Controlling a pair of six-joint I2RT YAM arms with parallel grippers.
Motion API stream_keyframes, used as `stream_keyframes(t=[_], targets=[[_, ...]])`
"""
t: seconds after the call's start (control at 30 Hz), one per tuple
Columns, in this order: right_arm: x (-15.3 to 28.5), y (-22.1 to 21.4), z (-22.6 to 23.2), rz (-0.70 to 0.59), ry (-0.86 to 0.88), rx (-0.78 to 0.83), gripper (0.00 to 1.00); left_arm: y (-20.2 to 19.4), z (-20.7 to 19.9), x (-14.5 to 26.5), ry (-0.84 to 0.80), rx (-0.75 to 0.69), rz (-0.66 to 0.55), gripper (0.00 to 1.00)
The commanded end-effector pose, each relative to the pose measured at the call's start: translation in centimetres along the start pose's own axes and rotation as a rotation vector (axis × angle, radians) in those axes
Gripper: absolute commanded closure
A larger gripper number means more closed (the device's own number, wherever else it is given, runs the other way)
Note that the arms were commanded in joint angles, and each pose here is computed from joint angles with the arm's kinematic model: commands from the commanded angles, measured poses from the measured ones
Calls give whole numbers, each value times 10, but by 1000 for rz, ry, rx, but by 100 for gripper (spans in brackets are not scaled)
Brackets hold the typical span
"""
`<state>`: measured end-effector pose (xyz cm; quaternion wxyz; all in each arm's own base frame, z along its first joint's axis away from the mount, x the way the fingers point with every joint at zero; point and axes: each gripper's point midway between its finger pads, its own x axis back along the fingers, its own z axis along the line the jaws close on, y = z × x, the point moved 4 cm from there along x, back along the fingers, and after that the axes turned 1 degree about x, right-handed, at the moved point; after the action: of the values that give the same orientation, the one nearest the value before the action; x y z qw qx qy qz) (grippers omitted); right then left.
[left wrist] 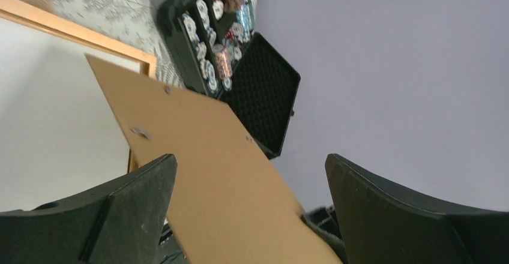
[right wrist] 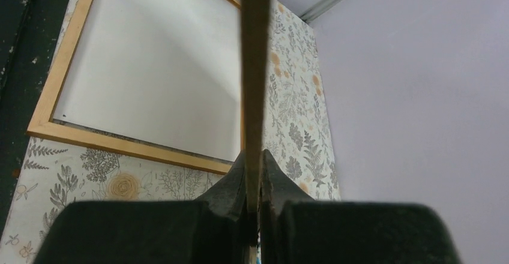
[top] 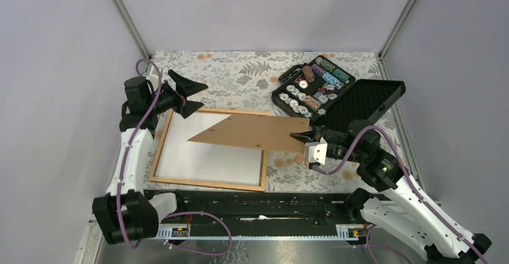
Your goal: Put the photo into the frame
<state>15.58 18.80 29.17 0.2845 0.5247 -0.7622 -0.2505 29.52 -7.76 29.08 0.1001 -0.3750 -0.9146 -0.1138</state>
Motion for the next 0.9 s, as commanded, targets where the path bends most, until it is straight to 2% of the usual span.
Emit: stream_keyframes(t=[0.0,0.2,0.3,0.4,0.53,0.6,0.73,0.87], targets=[[0,33,-28,-118,-41,203,100,-24,-7,6,-32,-97,29,1],[-4,34,-27,-153,-42,236,100,-26,-32,7,-66,-368,53,1],[-8,30,-34,-124,-60,246,100,-27,-53,19,-107,-527,-4,1],[-14,29,-46,-103,-68,261,100,-24,-68,27,-122,-602,-74,1],[-24,23,-58,-78,-75,373,100,-25,-75,24,-173,-570,-54,1],[-28,17,-70,-24,-99,427,100,-20,-65,19,-110,-522,-47,1],[-33,16,-92,32,-141,476,100,-8,-26,11,93,-341,-39,1],[-37,15,-101,47,-156,501,100,-11,-7,6,54,-180,40,1]])
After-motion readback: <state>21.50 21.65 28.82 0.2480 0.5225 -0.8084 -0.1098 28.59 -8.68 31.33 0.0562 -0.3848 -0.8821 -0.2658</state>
